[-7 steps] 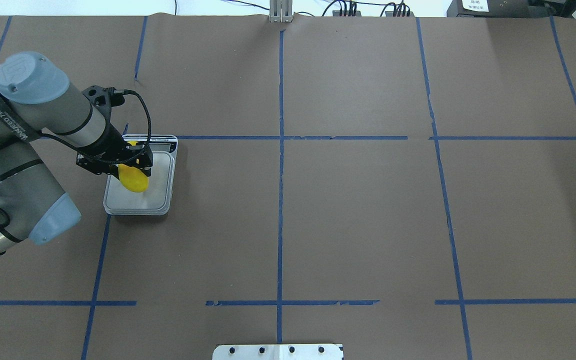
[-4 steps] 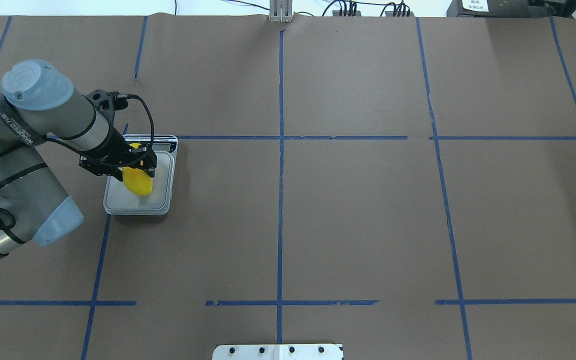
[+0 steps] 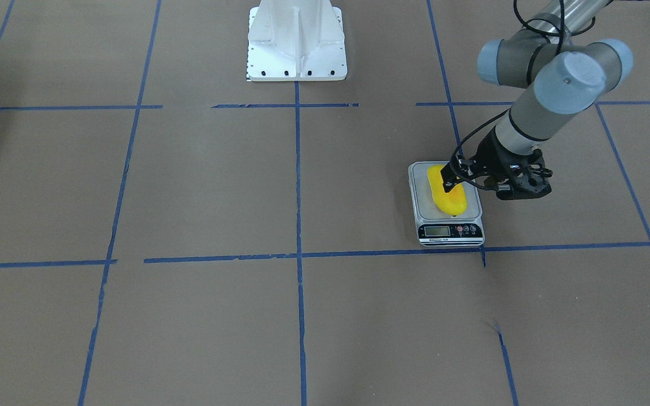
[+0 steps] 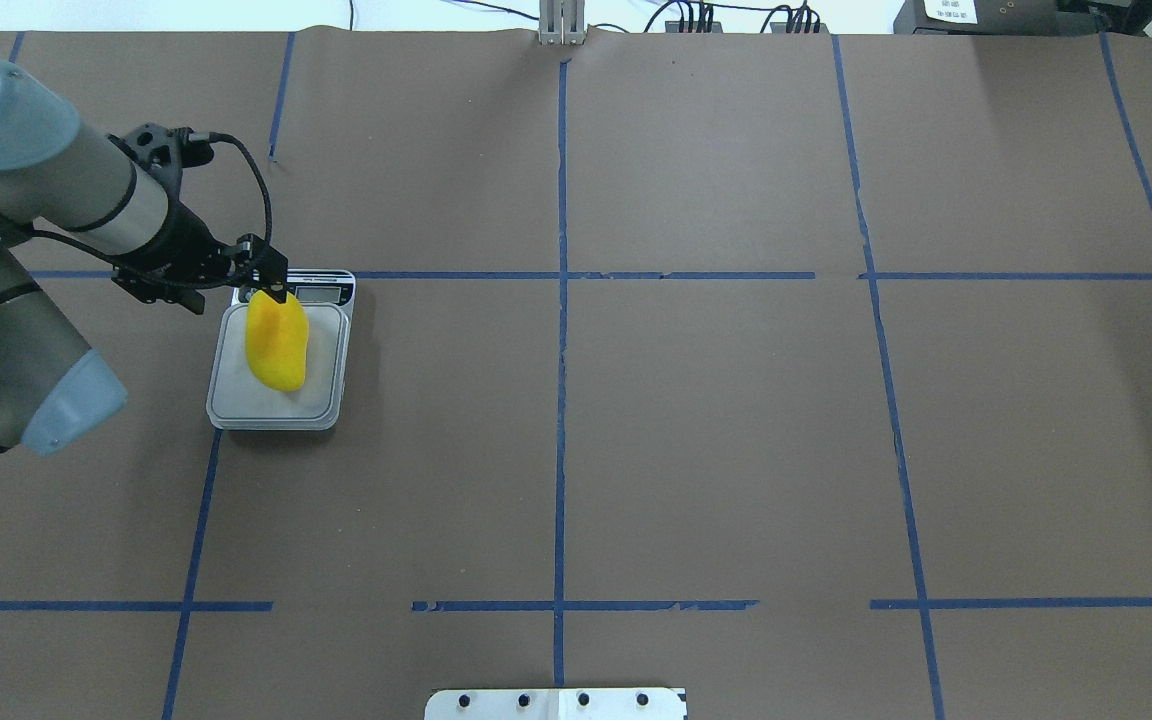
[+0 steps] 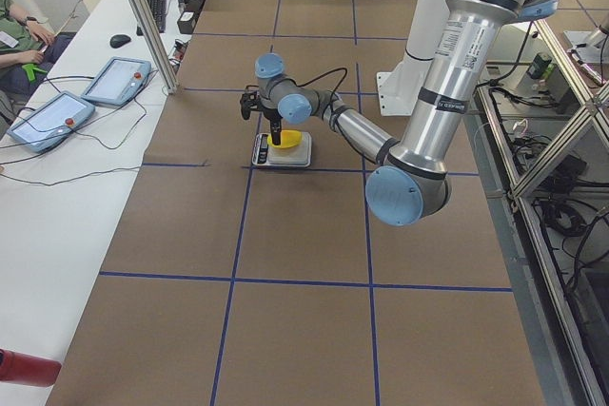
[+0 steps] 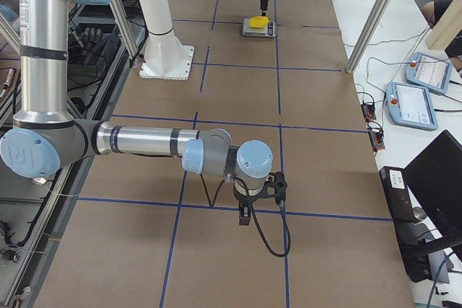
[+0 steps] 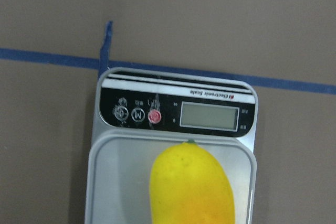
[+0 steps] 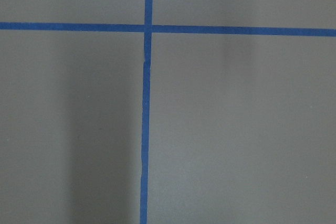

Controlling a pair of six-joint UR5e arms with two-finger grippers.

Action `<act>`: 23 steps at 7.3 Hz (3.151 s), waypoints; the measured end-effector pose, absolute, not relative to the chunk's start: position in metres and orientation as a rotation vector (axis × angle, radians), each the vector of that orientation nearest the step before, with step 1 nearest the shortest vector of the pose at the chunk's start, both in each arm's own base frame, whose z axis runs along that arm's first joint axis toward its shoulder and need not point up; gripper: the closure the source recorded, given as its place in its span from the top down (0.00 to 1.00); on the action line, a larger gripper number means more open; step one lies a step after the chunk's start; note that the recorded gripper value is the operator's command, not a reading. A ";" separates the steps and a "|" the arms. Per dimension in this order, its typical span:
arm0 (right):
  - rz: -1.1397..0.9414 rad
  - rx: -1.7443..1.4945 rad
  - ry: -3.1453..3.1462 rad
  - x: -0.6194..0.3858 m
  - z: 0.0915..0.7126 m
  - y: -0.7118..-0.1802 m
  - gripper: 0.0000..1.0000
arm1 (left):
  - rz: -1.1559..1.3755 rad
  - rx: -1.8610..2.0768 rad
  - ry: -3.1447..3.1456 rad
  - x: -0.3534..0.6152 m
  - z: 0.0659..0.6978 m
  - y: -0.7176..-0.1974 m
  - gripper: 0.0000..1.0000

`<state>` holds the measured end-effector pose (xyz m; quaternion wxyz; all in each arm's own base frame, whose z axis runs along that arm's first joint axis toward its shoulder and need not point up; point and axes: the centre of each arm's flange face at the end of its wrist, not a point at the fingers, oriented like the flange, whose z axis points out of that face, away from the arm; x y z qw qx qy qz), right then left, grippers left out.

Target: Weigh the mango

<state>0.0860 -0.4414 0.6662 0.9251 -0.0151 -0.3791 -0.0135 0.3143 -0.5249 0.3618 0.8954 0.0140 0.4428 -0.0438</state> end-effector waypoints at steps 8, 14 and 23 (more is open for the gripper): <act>-0.027 -0.032 -0.778 0.086 0.666 -0.441 1.00 | 0.116 0.143 0.732 -0.041 0.580 -0.515 1.00; -0.027 -0.032 -0.778 0.086 0.666 -0.441 1.00 | 0.028 0.020 0.793 -0.070 0.660 -0.476 1.00; -0.027 -0.031 -0.778 0.086 0.666 -0.441 1.00 | 0.014 0.010 0.791 -0.074 0.663 -0.473 1.00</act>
